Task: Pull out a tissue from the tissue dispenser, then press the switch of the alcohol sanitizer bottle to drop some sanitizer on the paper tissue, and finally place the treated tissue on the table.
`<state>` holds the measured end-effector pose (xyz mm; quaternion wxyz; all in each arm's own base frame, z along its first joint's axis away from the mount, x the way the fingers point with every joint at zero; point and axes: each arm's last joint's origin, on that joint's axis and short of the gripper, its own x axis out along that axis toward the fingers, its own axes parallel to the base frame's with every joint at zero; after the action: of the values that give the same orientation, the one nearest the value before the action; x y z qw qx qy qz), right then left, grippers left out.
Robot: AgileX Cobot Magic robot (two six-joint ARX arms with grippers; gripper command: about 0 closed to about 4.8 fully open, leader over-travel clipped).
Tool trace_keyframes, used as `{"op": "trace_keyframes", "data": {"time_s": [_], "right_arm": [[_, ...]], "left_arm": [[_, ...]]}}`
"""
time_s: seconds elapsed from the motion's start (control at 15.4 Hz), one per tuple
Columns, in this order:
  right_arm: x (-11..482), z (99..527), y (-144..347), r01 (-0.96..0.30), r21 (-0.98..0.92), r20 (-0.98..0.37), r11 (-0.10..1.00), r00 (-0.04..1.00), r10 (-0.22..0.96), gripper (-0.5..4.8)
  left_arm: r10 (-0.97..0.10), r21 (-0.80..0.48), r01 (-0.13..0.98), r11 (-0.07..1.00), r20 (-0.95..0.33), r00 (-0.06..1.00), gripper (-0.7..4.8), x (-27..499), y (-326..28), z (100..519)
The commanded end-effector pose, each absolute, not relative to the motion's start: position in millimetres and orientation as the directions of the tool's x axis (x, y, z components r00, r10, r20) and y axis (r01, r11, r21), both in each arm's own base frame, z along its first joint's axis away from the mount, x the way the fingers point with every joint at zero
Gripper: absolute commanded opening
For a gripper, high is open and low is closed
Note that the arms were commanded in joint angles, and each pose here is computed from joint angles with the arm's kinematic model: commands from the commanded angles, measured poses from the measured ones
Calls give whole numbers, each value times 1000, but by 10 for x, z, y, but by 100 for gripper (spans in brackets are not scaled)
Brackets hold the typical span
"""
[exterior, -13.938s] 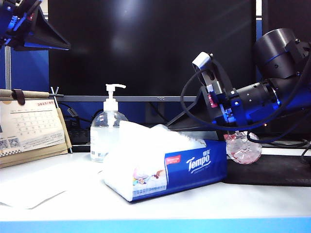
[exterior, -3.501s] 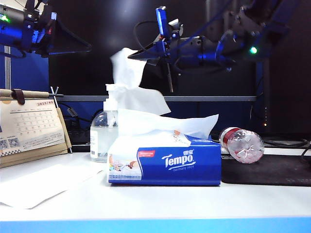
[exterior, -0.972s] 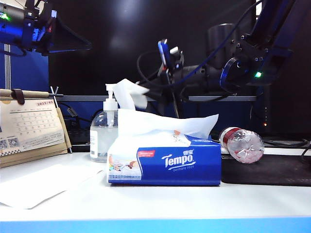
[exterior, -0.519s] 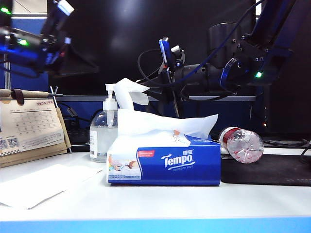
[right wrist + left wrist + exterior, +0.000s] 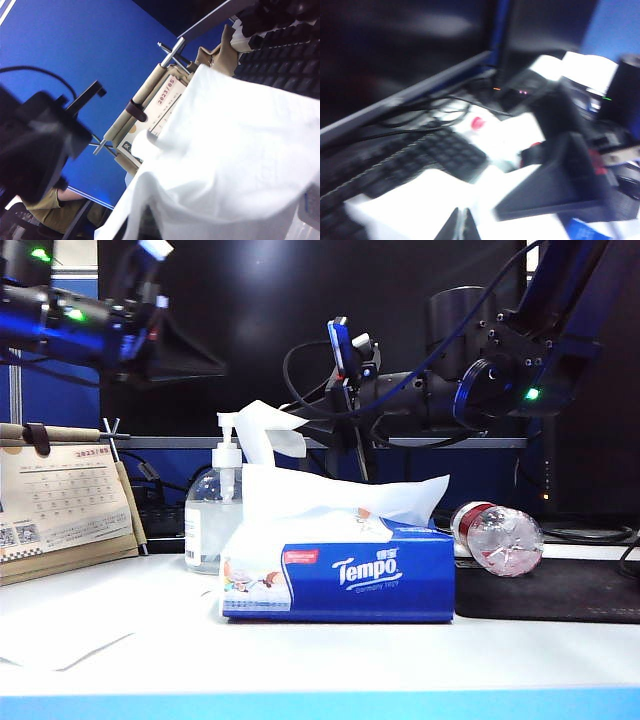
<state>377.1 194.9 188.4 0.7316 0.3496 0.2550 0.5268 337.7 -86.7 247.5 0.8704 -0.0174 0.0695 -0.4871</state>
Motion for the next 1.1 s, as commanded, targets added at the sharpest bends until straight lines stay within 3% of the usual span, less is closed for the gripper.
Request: {"op": "trace_keyframes", "data": {"time_s": [0.06,0.26,1.1], "right_arm": [[3767,1949,1952,-618,764,19,186,309,951,-1],[3766,1949,1952,-619,763,19,184,307,952,-1],[3764,1968,1953,-635,753,34,173,300,953,-1]], "left_arm": [[-843,-50,843,535,-103,528,16,3362,-954,2493],[-834,-65,834,548,-122,539,-6,3366,-946,2467],[-800,-103,795,598,-137,584,-6,3484,-978,2273]]}}
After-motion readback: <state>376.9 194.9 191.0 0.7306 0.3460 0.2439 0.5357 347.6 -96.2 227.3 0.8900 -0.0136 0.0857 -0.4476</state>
